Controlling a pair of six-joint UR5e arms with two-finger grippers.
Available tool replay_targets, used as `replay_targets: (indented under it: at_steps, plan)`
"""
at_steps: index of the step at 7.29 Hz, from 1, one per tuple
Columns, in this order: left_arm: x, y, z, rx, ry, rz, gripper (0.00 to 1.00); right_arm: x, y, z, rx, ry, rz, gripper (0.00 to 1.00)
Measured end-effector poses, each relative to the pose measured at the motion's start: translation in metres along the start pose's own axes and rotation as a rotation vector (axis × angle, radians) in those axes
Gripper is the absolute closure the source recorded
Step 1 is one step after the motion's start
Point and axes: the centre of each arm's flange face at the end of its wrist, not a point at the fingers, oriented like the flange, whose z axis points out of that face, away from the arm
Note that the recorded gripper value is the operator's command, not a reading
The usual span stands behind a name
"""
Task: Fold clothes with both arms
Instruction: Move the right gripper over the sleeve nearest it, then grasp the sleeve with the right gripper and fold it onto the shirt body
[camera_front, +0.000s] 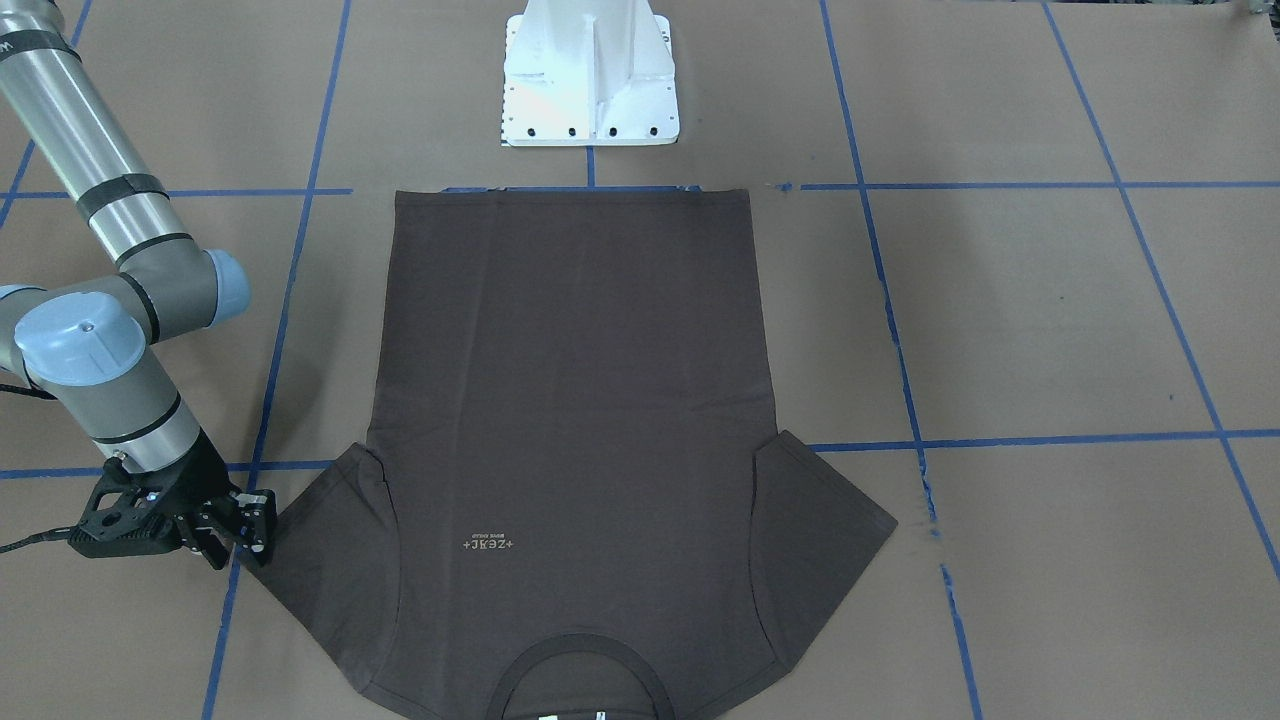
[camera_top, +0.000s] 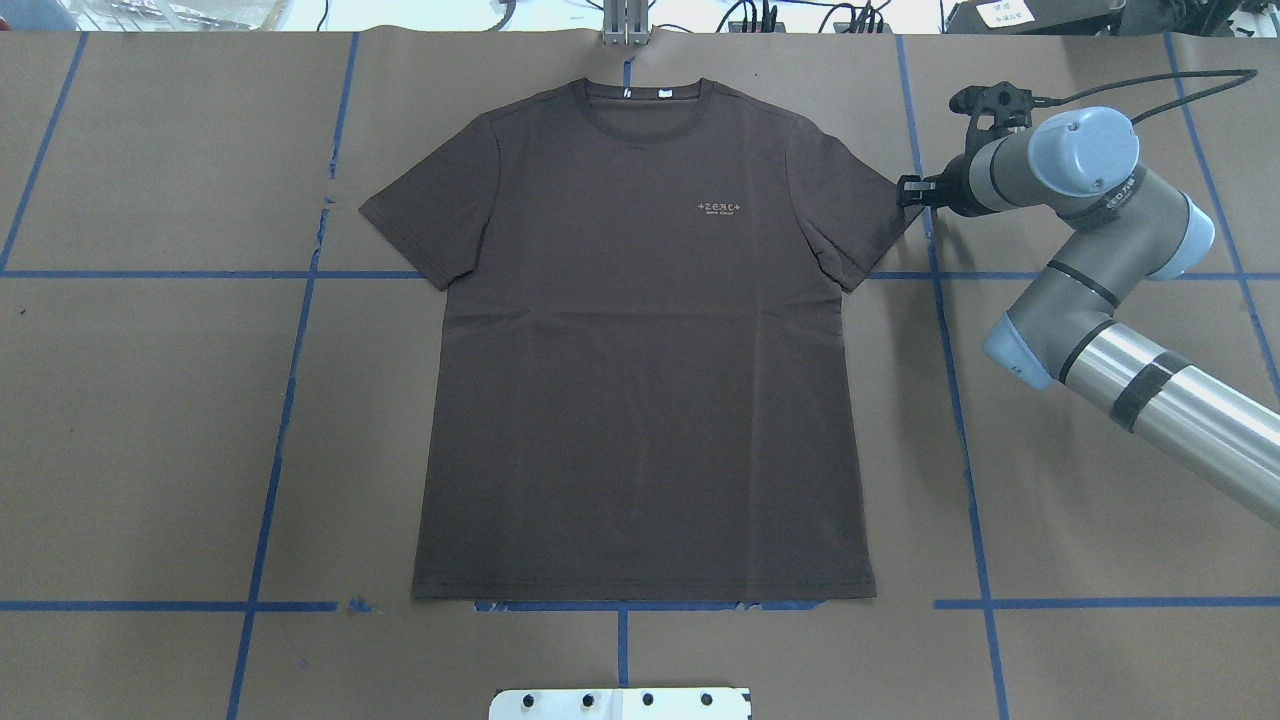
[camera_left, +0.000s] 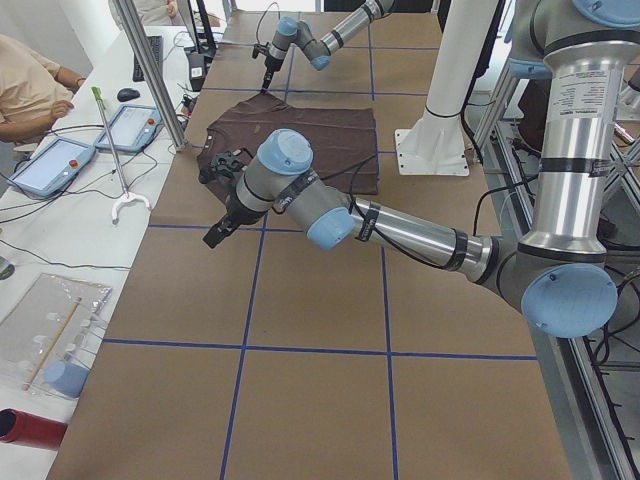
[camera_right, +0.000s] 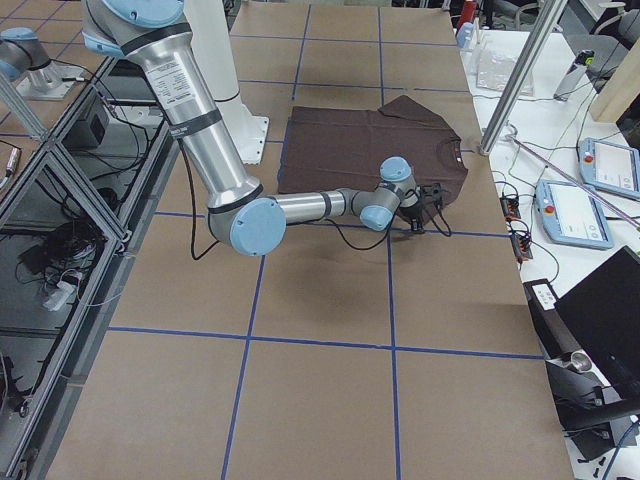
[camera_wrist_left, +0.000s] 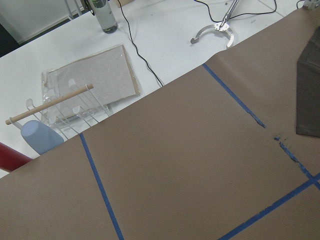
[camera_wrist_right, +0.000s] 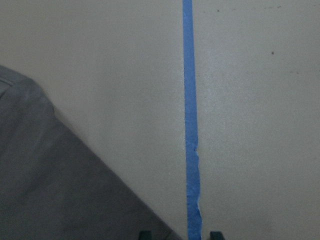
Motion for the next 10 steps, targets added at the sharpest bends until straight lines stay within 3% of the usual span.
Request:
replay_targets:
  at_steps: [1,6,8,10]
  plan:
    - [0.0,0.0,0.0,0.0,0.0,0.0,0.0,0.0,0.0,0.0,0.0,0.0,0.001,1.0]
    - [0.0,0.001,0.0,-0.002,0.0,-0.001,0.0,-0.021,-0.011,-0.007,0.005,-0.007,0.012,1.0]
    - [0.0,0.001,0.0,-0.003,0.0,-0.002,0.0,-0.074,-0.033,-0.032,-0.002,0.019,0.056,1.0]
    - [-0.001,0.002,0.001,-0.004,0.0,-0.003,0.0,-0.16,-0.039,-0.048,0.018,0.078,0.126,1.0]
